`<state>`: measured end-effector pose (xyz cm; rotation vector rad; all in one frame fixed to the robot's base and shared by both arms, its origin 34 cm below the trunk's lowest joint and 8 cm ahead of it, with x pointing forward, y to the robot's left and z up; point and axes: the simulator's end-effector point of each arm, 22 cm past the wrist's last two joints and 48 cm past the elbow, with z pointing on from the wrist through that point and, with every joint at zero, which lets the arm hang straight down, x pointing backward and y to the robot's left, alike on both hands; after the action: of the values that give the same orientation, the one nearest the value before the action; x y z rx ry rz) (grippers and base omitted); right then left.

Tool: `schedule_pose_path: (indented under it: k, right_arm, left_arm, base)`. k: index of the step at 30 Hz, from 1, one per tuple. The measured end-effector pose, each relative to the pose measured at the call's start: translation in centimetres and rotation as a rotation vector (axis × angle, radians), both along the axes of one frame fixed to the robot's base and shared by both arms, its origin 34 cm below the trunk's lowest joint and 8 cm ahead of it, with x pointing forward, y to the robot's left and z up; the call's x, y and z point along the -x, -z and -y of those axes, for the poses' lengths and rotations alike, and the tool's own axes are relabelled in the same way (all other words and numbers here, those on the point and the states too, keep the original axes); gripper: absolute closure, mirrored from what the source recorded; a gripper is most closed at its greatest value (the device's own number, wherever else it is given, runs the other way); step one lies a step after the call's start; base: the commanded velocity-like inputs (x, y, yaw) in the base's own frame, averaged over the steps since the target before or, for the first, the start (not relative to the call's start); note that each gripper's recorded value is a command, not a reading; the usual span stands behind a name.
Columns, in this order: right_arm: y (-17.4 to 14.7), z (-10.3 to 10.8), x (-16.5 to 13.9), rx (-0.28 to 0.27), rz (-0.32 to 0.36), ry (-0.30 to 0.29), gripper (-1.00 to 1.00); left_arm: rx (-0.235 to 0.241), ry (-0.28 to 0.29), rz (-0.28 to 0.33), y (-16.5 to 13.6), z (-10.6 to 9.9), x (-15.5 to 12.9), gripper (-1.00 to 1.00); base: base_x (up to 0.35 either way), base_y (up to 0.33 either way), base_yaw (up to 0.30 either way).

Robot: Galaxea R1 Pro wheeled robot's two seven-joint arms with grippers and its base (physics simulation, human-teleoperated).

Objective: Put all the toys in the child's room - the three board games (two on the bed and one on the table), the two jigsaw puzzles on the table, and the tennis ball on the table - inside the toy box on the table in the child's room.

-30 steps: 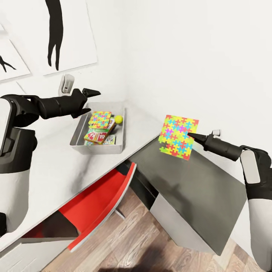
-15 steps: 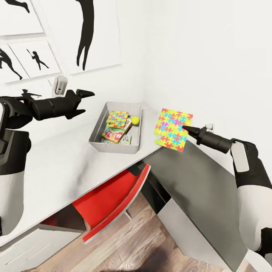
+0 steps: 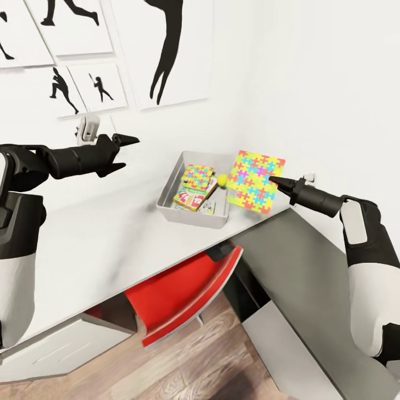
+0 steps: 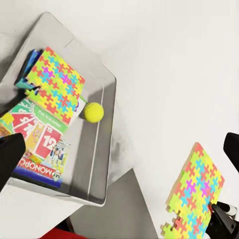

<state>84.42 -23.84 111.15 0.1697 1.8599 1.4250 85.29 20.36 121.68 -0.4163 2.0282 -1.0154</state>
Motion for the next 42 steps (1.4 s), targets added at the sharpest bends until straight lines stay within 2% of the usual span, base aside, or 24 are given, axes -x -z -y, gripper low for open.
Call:
schedule_pose_path:
  k: [6,15,24,35,42]
  right_arm:
    - [-0.1,-0.1,-0.4,-0.008,-0.011,-0.001,1.00]
    - [-0.4,-2.1,-1.1,0.013,-0.035,-0.056,1.00]
    - [-0.3,-2.8,-1.6,0.019,-0.057,-0.072,1.00]
    - [2.8,-1.6,-2.4,0.101,-0.146,-0.015,1.00]
    - [2.9,-1.1,-3.1,0.118,-0.162,0.004,1.00]
  left_arm:
    - [0.001,0.000,0.004,-0.3,0.0,0.1,-1.00]
    - [0.004,0.004,0.010,-0.8,0.3,0.4,-1.00]
    - [0.005,0.004,0.010,-0.9,0.4,0.6,-1.00]
    - [0.004,0.004,0.009,-0.9,0.3,0.6,-1.00]
    - [0.007,0.007,0.008,-0.9,0.6,0.7,-1.00]
  base:
    - [0.000,0.000,0.255]
    - [0.044,0.000,0.256]
    - [0.095,0.001,0.222]
    - [0.194,0.083,0.056]
    - [0.259,0.129,0.009]
